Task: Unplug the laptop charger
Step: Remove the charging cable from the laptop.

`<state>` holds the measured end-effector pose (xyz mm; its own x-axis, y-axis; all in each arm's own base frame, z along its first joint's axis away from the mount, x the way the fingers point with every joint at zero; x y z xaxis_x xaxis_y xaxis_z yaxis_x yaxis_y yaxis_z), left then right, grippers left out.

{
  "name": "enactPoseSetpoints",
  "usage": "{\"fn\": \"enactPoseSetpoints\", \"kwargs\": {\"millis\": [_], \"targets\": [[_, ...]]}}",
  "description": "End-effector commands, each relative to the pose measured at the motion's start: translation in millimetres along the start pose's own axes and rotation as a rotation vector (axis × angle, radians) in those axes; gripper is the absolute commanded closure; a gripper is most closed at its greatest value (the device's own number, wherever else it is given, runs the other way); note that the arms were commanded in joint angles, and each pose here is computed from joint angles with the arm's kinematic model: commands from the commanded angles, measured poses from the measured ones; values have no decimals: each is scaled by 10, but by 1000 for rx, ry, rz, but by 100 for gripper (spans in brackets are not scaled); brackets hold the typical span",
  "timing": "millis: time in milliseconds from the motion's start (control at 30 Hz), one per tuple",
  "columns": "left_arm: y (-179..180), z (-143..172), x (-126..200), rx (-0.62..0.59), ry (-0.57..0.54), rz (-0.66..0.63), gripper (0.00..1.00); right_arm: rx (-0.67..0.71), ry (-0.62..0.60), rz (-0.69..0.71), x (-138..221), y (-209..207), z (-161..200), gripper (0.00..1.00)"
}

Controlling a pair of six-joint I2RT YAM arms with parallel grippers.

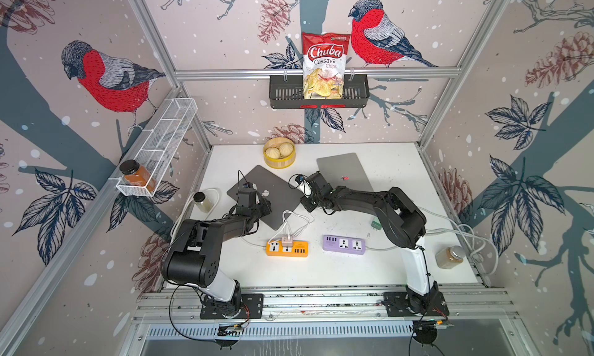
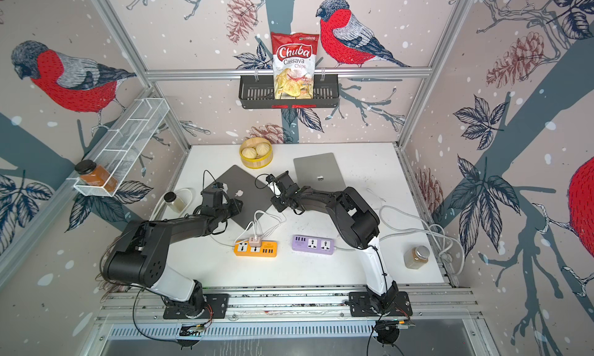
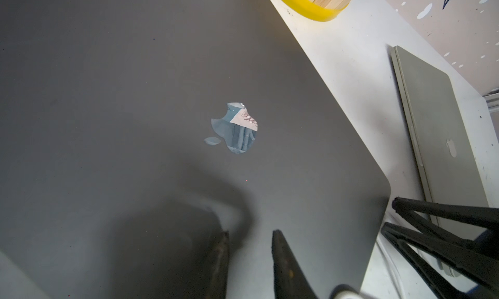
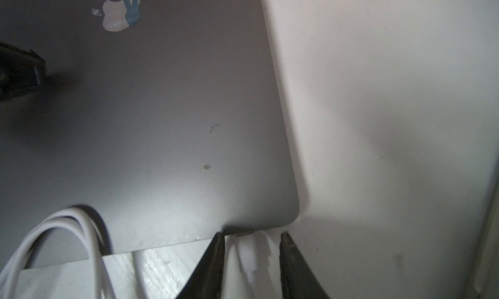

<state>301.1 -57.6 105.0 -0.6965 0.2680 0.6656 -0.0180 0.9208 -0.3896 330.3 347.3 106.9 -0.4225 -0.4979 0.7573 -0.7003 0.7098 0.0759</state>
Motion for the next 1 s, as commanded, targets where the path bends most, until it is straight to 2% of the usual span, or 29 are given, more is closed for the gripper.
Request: {"fn": "enactPoseSetpoints", "kwargs": {"millis": [0,333,500,700,967], "targets": [[75,149,11,23,87,-35,70,10,15,14,-27,-7,23,65],[107,184,24,29,85,-31,70,10,40,15,-33,-4,138,70],[104,188,35,31,87,-29,70,18,44,14,-26,17,142,79],[103,179,51,30,80,-30,70,21,46,19,7,41,155,80],[106,192,61,30,81,-27,70,19,52,25,26,48,183,87]]}}
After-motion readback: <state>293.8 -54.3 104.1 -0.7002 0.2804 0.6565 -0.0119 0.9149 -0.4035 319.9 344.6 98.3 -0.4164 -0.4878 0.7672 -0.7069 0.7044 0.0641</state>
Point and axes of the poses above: each gripper's point midway between its finger pads, its own x axis back along the fingers, its own y axis along the line the jaws close on, z = x × y, the point moved 10 cm from there along x, back along the fingers, and after that the axes turned 7 degrees about -x, right-handed, at the moved point
